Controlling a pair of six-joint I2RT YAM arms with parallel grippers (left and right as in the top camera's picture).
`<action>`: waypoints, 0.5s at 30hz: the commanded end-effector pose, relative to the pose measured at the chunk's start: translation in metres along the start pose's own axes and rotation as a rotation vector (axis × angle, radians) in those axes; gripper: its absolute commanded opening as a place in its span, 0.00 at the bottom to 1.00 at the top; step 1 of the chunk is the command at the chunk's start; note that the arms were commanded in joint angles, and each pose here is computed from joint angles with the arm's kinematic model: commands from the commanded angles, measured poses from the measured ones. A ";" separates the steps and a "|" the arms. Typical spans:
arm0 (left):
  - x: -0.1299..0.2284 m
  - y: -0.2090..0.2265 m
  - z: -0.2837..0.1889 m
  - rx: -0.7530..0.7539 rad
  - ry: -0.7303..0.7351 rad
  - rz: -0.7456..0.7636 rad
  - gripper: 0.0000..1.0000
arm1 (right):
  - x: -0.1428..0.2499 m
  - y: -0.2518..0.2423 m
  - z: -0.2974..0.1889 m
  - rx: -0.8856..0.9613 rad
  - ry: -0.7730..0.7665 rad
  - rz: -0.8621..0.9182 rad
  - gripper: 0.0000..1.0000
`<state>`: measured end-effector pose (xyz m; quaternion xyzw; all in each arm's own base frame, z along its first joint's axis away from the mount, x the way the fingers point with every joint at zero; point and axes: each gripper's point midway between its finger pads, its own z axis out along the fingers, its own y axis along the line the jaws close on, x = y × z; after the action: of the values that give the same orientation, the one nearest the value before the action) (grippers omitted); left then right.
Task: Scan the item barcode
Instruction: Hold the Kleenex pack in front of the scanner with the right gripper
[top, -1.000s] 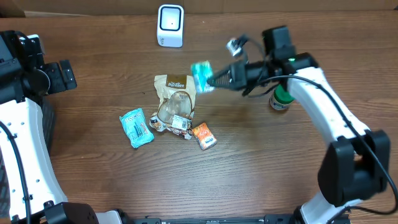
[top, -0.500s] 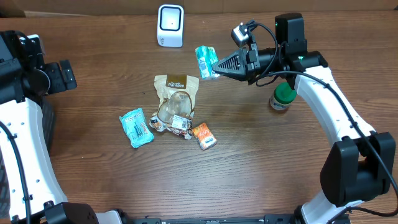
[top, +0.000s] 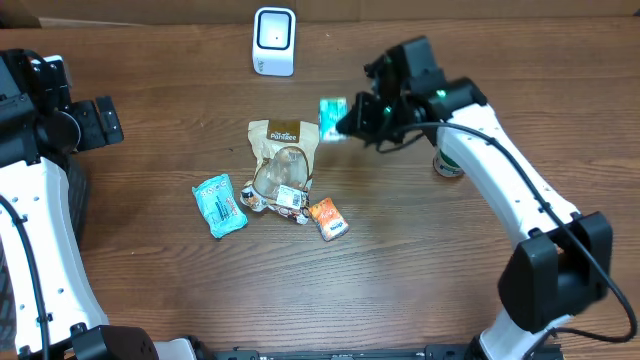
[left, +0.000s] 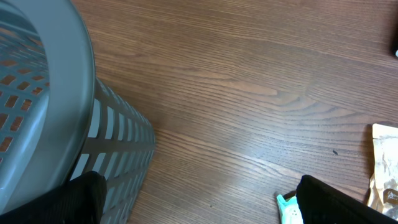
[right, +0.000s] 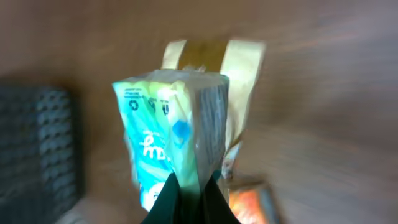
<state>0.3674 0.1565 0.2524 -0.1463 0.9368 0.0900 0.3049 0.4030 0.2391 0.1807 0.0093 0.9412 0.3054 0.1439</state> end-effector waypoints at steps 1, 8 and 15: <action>0.002 0.004 0.002 -0.007 0.004 0.019 1.00 | -0.073 0.006 -0.037 0.246 -0.290 -0.081 0.04; 0.002 0.004 0.002 -0.007 0.004 0.019 1.00 | -0.151 0.037 -0.041 0.452 -0.547 -0.294 0.04; 0.002 0.004 0.002 -0.007 0.004 0.019 1.00 | -0.195 0.060 -0.002 0.678 -0.746 -0.635 0.04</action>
<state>0.3674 0.1563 0.2523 -0.1461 0.9369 0.0896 0.3048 0.5736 0.2676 0.2830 -0.0532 0.8497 0.0344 0.5234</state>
